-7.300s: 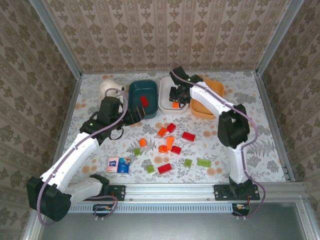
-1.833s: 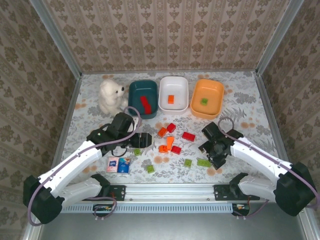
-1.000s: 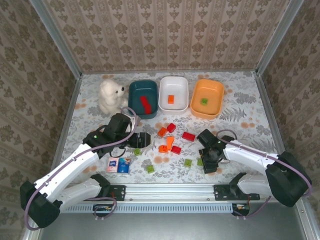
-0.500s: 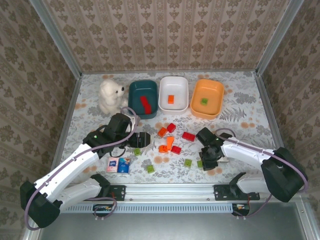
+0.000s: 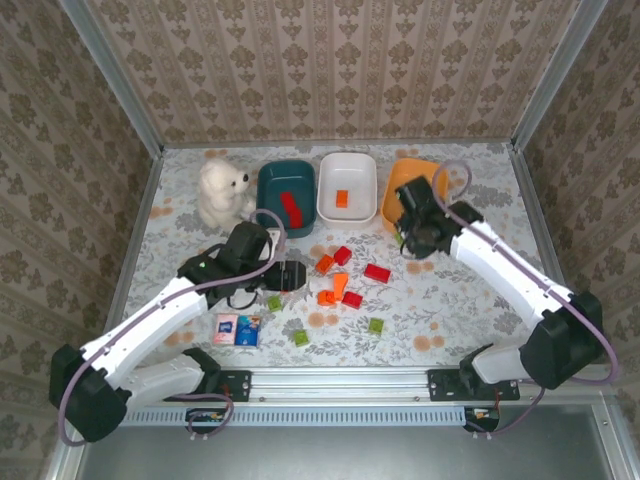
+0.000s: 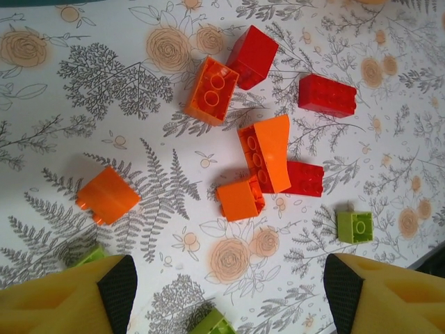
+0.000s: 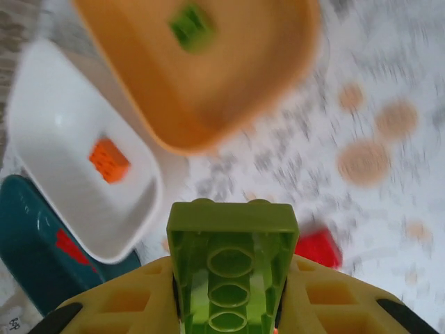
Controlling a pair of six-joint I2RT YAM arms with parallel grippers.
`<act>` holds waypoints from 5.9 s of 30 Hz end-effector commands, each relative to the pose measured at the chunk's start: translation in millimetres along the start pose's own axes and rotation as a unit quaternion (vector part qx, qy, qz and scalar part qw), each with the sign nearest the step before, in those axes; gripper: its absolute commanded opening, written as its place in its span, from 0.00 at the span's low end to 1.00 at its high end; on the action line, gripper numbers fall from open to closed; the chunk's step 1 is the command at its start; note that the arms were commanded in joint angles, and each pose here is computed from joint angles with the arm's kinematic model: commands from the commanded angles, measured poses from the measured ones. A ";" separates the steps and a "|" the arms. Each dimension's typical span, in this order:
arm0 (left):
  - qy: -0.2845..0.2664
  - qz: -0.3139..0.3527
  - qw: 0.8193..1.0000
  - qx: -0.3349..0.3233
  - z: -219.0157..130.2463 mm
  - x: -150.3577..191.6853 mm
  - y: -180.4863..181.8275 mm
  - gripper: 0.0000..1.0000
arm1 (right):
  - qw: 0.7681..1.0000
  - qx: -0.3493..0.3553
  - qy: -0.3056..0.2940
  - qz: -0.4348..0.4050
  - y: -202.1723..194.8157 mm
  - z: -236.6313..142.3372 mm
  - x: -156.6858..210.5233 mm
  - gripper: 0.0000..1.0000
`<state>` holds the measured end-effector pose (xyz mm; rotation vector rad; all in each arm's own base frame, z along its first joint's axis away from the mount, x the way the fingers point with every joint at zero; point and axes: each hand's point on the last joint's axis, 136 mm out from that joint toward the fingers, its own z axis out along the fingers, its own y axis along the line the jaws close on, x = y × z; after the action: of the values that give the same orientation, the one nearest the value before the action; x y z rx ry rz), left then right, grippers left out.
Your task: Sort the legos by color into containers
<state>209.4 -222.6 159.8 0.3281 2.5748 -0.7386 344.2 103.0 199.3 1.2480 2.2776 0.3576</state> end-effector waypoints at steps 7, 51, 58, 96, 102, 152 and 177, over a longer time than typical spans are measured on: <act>-0.042 0.026 0.998 0.027 9.2 -59.9 -34.4 0.74 | 0.965 0.131 0.037 -0.225 -0.2 75.8 -57.1 0.30; 0.179 0.229 0.954 -0.072 50.7 19.1 55.2 0.87 | 0.877 -0.276 0.156 -0.361 36.2 -20.1 98.4 0.73; 0.224 0.259 0.934 -0.103 77.6 19.4 72.8 0.84 | 0.884 -0.272 0.171 -0.341 -3.9 -40.0 105.0 0.73; 0.115 0.173 0.970 -0.128 71.1 -75.2 13.7 0.21 | 0.894 -0.314 0.121 -0.297 12.2 -73.8 80.1 0.73; 0.081 0.168 0.976 -0.112 108.2 -140.4 -12.0 0.20 | 0.894 -0.320 0.110 -0.292 29.5 -83.6 70.1 0.72; -0.079 0.010 0.995 -0.051 45.4 -219.8 -30.0 0.66 | 0.891 -0.043 0.202 -0.404 -68.7 -40.5 99.0 0.70; -0.016 -0.054 0.998 -0.018 -20.2 34.0 37.1 0.74 | 0.880 0.167 0.339 -0.287 -161.3 53.9 226.4 0.70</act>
<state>193.9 -179.0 152.0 0.1817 2.5436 -0.7232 158.4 199.9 17.4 0.4488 3.2993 0.2146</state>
